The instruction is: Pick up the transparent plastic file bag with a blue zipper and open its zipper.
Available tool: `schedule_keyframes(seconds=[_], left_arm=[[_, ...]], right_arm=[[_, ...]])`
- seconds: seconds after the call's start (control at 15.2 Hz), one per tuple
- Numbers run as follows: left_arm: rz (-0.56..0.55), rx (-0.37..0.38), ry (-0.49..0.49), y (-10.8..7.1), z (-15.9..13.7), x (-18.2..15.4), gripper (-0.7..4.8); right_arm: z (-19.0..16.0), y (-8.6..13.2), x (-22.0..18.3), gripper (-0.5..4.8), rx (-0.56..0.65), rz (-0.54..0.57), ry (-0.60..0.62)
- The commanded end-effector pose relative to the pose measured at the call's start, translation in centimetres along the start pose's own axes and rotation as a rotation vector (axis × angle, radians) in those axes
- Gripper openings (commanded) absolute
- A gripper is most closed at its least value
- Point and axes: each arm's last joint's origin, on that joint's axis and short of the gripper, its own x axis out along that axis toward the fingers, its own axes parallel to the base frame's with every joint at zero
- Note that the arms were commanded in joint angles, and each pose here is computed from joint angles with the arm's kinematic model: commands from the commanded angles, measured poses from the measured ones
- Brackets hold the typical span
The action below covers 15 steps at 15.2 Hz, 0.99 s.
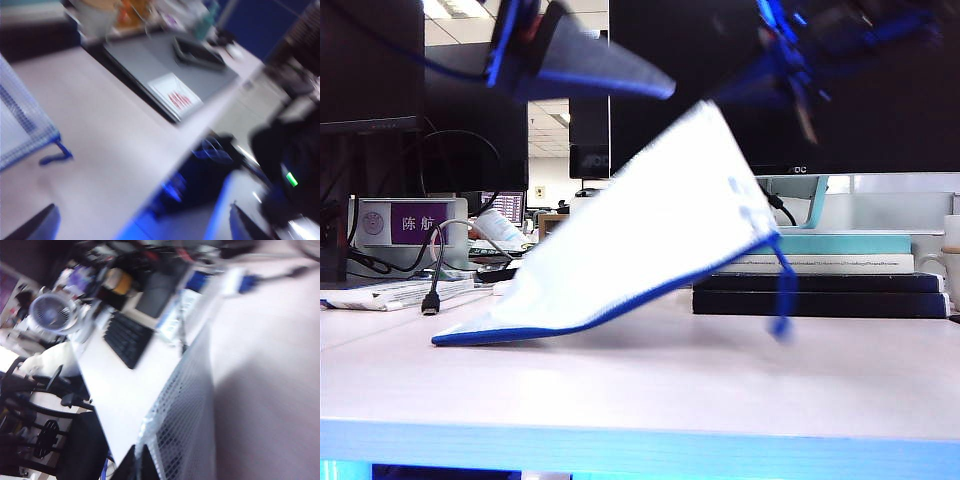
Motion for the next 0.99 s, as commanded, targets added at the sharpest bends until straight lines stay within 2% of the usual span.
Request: schedule_keyframes(seconds=[0.07, 0.13, 0.2, 0.26, 0.33, 0.4, 0.46, 0.53, 0.59, 0.66, 0.73, 0.79, 0.86, 0.99], left_arm=[[0.151, 0.015, -0.142, -0.4, 1.0, -0.1, 4.79], [0.162, 0.012, -0.173, -0.4, 1.1, 0.2, 4.79], [0.176, -0.049, -0.066, 0.5, -0.6, 2.3, 4.79], [0.182, -0.050, -0.047, 0.6, -0.9, 2.7, 4.79], [0.284, -0.039, -0.077, 1.0, -1.3, 3.6, 4.79], [0.300, -0.016, -0.146, 1.0, -0.7, 3.6, 4.79], [0.292, 0.000, -0.178, 0.9, -0.4, 3.6, 4.20], [0.272, 0.018, -0.205, 0.8, -0.2, 3.8, 3.26], [0.213, 0.019, -0.198, 1.0, -0.8, 5.1, 3.12], [0.223, 0.017, -0.170, 1.4, -1.5, 5.9, 2.07], [0.241, 0.011, -0.148, 1.7, -2.0, 6.4, 1.49], [0.267, 0.024, -0.134, 1.9, -2.4, 6.6, 0.17], [0.272, 0.047, -0.133, 1.9, -2.4, 6.6, -0.05], [0.300, 0.069, -0.127, 2.0, -2.4, 6.6, -0.05]], right_arm=[[1.0, 2.3, 0.6, -0.06, -0.014, 0.049, -0.016], [1.1, 3.0, 0.9, -0.06, -0.019, 0.063, -0.013], [2.4, 4.8, 0.6, -0.06, -0.033, 0.106, -0.028], [2.8, 5.2, 0.5, -0.06, -0.045, 0.111, -0.037], [4.3, 7.2, -0.2, -0.06, -0.073, 0.141, -0.069], [4.3, 7.2, -0.3, -0.06, -0.067, 0.141, -0.064], [4.1, 7.1, -0.2, -0.06, -0.055, 0.135, -0.054], [4.0, 7.1, -0.2, -0.06, -0.047, 0.138, -0.041], [3.9, 7.3, 0.0, -0.06, -0.049, 0.150, -0.029], [3.8, 7.3, 0.0, -0.06, -0.049, 0.151, -0.028], [3.7, 7.4, 0.2, -0.06, -0.049, 0.157, -0.020], [3.7, 7.4, 0.2, -0.06, -0.052, 0.168, -0.012], [3.7, 7.4, 0.2, -0.06, -0.056, 0.167, -0.011], [3.7, 7.4, 0.1, -0.06, -0.057, 0.168, -0.011]])
